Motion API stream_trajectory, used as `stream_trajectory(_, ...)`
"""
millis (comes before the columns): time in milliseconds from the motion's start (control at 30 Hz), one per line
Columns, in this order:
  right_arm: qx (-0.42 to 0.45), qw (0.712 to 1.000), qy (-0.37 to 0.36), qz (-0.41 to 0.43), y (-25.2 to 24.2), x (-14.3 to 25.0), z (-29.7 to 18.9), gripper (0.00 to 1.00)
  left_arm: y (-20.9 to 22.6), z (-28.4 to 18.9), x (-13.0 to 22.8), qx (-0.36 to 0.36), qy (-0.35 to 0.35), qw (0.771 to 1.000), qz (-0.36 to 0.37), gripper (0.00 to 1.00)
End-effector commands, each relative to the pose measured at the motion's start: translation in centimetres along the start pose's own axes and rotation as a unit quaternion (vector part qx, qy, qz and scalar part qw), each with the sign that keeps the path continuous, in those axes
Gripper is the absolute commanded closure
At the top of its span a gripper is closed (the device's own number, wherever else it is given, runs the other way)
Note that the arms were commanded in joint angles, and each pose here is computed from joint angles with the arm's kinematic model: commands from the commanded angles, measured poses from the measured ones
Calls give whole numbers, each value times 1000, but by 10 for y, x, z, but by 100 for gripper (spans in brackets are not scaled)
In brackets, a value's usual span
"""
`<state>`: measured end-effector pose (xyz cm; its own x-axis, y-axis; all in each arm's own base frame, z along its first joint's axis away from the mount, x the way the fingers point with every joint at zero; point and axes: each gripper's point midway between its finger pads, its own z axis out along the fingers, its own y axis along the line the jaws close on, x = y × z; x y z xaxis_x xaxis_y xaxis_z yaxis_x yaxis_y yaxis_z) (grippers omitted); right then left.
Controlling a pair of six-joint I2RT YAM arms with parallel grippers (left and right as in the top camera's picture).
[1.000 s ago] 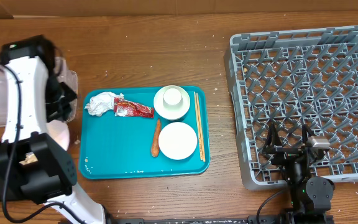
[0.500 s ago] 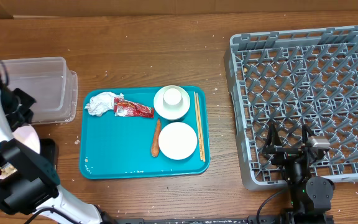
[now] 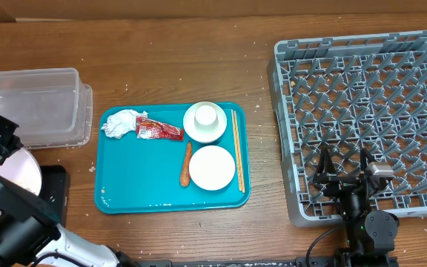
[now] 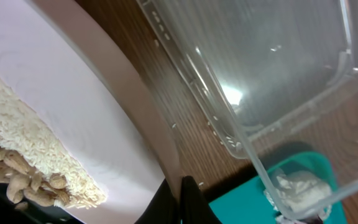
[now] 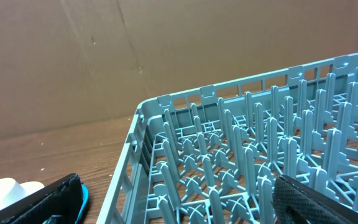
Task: Sort waste into correct bins and load items into the dishwasher
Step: 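Tilt the plate over the black tray to dump the rice scraps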
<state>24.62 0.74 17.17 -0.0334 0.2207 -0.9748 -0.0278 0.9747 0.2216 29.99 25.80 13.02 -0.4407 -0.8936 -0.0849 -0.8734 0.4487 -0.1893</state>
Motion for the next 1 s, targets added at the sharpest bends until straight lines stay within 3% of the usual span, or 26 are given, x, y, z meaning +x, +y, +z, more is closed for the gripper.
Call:
stream_trajectory(0,3,1000,-2,-2,-2,2,0,0,1,-6,0,52,12,999,9,96)
stream_trajectory(67,3,1000,-2,-2,-2,2,0,0,13,-9,-1,56,17,998,-7,96)
stream_trajectory(333,3,1000,-2,-2,-2,2,0,0,11,-26,-1,182,33,983,-8,96)
stream_trajectory(800,3,1000,-2,-2,-2,2,0,0,52,-53,-11,270,12,961,-54,96)
stream_trajectory(900,3,1000,-2,-2,-2,2,0,0,43,-70,-11,341,-3,940,-28,96)
stream_trajectory(967,3,1000,-2,-2,-2,2,0,0,45,-73,-12,349,-7,937,-28,96)
